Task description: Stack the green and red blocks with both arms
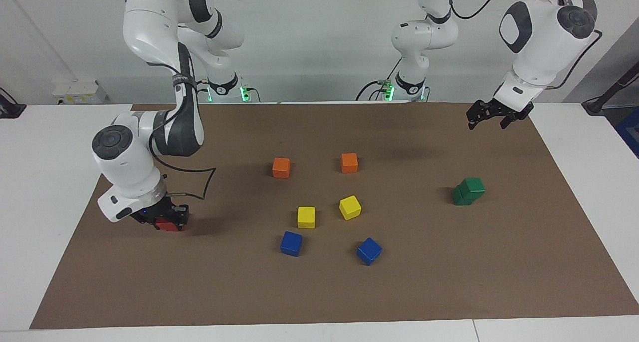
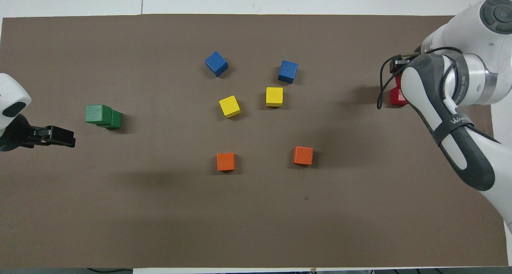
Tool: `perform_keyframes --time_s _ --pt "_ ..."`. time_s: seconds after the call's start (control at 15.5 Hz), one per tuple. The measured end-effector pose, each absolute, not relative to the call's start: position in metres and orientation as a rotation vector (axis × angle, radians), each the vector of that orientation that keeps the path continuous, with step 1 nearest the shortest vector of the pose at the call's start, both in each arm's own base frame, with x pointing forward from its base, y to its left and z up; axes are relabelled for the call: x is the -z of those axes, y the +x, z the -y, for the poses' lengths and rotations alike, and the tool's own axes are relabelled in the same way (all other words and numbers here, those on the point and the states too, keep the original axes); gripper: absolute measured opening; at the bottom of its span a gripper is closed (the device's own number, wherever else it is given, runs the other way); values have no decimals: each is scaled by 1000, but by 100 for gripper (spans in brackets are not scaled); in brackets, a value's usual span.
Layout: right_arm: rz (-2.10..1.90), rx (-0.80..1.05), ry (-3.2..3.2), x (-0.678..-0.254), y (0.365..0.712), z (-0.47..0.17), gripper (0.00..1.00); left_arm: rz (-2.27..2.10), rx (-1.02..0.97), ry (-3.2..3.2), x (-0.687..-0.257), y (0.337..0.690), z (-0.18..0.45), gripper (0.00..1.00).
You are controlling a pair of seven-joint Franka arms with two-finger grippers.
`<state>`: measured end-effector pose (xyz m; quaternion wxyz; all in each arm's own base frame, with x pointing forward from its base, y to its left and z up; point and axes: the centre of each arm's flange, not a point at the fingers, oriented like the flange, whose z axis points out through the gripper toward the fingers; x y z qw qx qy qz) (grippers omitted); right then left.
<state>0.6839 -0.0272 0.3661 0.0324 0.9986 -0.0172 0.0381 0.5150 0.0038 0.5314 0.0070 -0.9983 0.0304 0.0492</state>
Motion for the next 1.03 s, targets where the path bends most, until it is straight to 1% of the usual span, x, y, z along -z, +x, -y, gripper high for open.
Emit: perform_keyframes --time_s 0.19,0.39,0.71,1.03 --pt "53 -136 3076 -349 670 30 56 -105 -146 -3123 -532 524 -1 100" --pt "53 -159 3076 -350 667 31 56 -122 -148 -3124 -531 537 5 100" --pt "55 -185 3075 -340 662 36 56 -123 -161 -3124 -527 539 5 100" --pt "61 -188 3074 -341 659 43 56 -130 -140 -3124 -527 541 7 100"
